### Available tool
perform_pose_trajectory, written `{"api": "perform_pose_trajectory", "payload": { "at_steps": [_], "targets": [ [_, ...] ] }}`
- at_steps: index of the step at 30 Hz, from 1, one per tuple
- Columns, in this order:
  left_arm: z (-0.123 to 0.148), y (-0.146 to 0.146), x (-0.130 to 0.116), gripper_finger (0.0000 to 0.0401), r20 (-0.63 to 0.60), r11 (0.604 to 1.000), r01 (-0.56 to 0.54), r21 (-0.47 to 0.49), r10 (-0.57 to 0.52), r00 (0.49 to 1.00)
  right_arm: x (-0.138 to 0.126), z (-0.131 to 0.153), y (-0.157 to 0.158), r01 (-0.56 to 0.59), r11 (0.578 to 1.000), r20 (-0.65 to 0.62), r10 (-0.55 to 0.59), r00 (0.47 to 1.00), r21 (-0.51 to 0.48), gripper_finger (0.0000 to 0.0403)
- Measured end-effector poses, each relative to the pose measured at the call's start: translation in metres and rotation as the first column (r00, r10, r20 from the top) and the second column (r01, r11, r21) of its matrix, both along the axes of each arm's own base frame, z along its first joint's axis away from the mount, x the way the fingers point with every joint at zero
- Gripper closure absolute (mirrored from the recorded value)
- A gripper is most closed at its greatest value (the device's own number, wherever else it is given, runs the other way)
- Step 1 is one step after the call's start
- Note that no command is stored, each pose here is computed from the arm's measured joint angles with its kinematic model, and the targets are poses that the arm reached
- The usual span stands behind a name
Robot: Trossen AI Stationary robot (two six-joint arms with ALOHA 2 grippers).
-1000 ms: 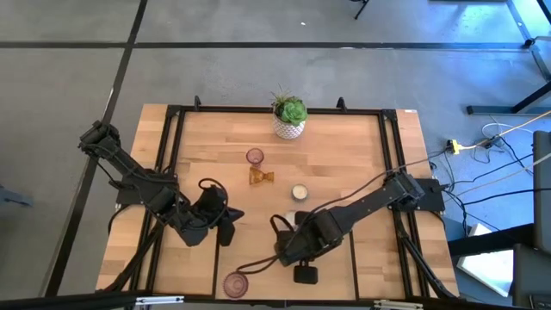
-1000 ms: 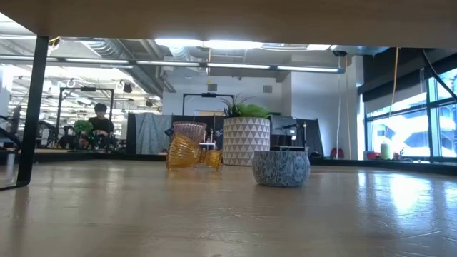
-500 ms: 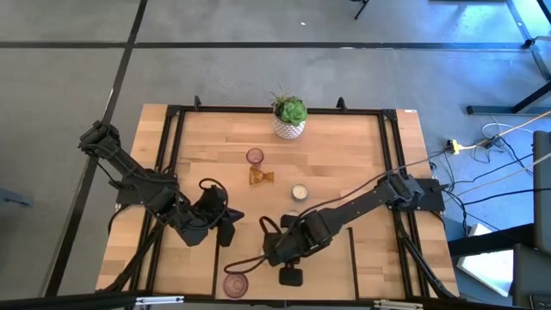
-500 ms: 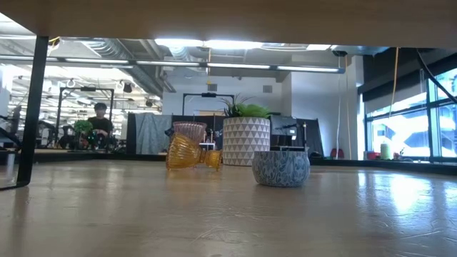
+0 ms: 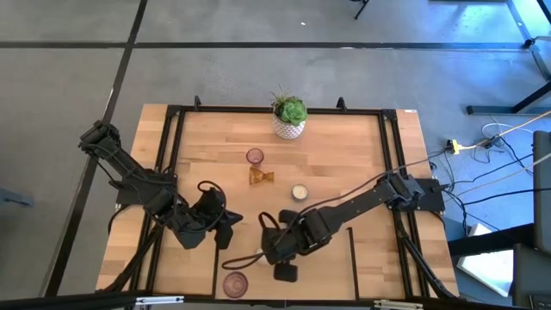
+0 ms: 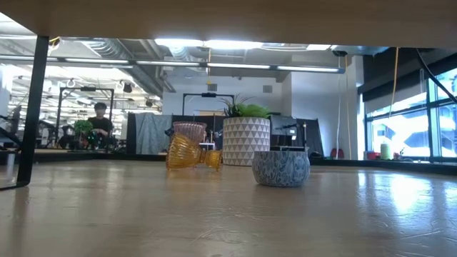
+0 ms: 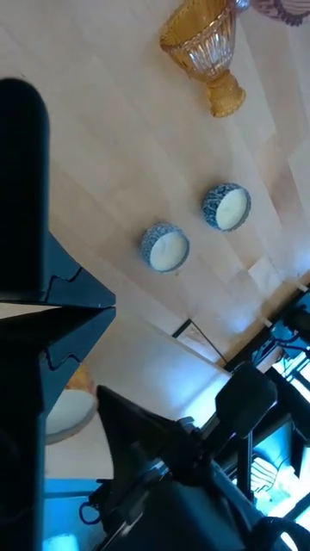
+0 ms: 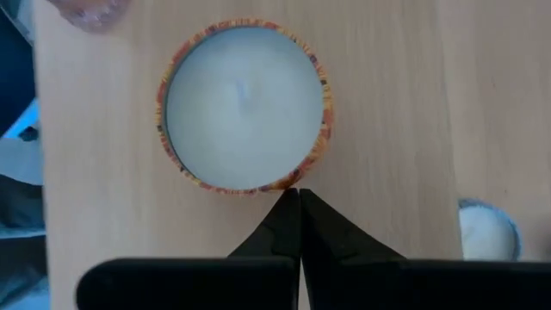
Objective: Pick & Place candle stick holders
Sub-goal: Put the orange scented candle on the shelf
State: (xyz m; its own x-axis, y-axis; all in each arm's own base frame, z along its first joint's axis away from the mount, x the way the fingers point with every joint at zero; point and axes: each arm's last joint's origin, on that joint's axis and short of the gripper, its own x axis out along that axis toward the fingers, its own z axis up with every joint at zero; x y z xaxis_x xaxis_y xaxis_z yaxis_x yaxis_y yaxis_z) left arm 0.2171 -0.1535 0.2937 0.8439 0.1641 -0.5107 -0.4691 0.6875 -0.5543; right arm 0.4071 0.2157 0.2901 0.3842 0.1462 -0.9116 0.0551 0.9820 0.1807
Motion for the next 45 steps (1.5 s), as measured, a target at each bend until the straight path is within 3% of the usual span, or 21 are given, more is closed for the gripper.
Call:
{"api": "perform_pose_trajectory", "payload": {
  "at_steps": [18, 26, 45],
  "targets": [
    [0.000, 0.000, 0.000, 0.0399, 0.001, 1.000, -0.004, -0.006, 0.004, 1.000, 0.020, 0.001, 0.006, -0.062, 0.991, 0.141, 0.045, 0.989, 0.119, 0.0403],
    [0.000, 0.000, 0.000, 0.0399, -0.001, 1.000, -0.003, -0.006, 0.003, 1.000, 0.017, -0.004, 0.003, -0.061, 0.991, 0.072, 0.053, 0.996, 0.120, 0.0403],
    [0.000, 0.000, 0.000, 0.0399, 0.000, 1.000, -0.003, -0.029, 0.003, 1.000, 0.026, -0.004, 0.007, -0.101, 0.985, 0.156, 0.079, 0.985, 0.142, 0.0403]
  ]
}}
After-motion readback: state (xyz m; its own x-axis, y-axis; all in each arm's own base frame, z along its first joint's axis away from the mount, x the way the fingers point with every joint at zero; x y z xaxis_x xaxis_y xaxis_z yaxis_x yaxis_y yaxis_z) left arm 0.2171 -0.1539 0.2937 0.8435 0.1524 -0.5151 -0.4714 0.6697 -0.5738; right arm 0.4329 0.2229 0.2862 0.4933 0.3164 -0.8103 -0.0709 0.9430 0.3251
